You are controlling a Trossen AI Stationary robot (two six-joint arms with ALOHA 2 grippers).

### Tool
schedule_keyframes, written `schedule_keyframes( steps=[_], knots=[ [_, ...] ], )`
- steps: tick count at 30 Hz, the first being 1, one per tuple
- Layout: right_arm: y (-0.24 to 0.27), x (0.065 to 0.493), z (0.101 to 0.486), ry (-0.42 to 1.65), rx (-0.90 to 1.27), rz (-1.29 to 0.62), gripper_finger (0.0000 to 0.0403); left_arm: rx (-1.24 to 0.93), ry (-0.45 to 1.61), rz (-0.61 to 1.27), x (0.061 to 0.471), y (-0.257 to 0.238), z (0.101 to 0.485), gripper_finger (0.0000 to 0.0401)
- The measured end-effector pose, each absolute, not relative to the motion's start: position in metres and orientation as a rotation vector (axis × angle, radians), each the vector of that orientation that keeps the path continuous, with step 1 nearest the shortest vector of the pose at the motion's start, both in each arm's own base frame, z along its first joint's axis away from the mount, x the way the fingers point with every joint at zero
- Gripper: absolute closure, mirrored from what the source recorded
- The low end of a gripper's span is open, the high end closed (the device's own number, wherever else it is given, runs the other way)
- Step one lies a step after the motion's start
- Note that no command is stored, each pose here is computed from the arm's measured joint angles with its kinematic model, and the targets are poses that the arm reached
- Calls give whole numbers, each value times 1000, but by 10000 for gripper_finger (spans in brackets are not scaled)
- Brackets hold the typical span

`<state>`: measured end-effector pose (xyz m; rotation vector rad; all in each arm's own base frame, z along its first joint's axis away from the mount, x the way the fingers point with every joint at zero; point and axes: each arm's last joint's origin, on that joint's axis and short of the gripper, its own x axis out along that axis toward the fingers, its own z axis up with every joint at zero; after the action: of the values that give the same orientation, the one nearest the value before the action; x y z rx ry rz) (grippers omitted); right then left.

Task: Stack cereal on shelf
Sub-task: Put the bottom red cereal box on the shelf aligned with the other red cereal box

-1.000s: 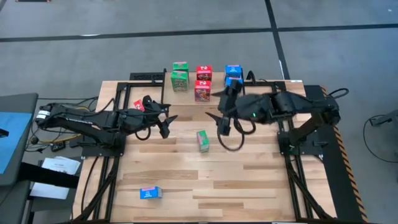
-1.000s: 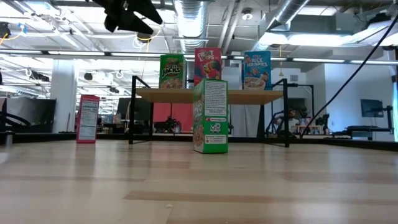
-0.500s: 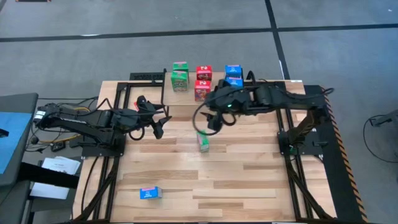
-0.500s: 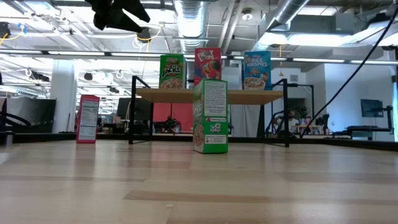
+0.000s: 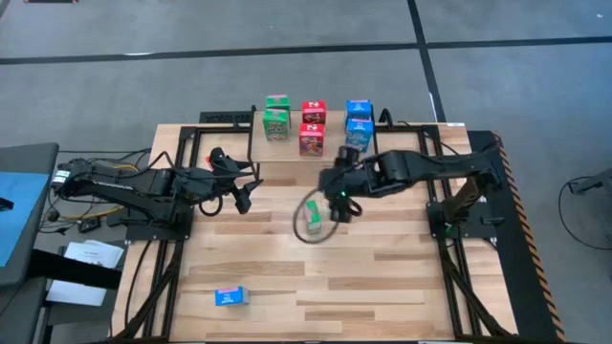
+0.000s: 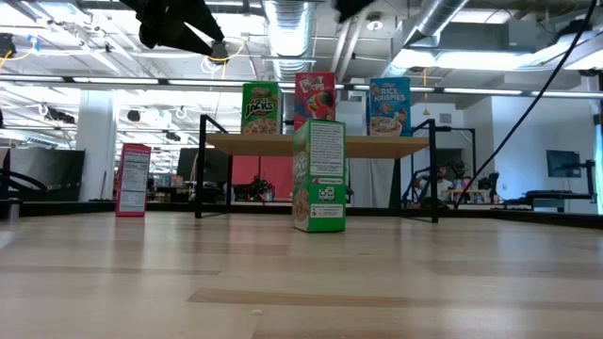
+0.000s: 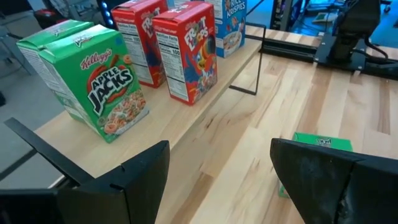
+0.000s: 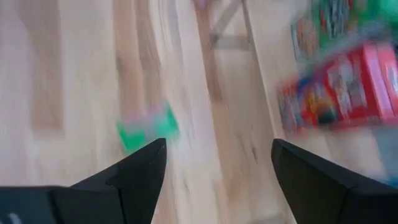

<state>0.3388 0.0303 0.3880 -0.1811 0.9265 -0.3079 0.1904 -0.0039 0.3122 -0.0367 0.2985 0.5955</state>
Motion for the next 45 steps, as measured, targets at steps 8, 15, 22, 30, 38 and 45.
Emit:
schedule_keyframes(
  steps=[8,15,22,30,38,45],
  knots=[
    [47,310,384,1101,-290,-369,91,-59,290,599,190,-4,312,131],
    [45,272,380,1154,-322,-467,91,-69,285,607,190,-4,312,131],
    [32,217,366,987,-164,-514,91,-69,285,607,190,-4,312,131],
    [25,181,338,688,68,-482,91,-71,281,608,191,-4,313,131],
    [28,196,302,567,124,-443,92,-72,278,607,191,-4,313,131],
    [32,237,285,492,22,-408,92,-72,279,607,191,-4,313,131]
  ],
)
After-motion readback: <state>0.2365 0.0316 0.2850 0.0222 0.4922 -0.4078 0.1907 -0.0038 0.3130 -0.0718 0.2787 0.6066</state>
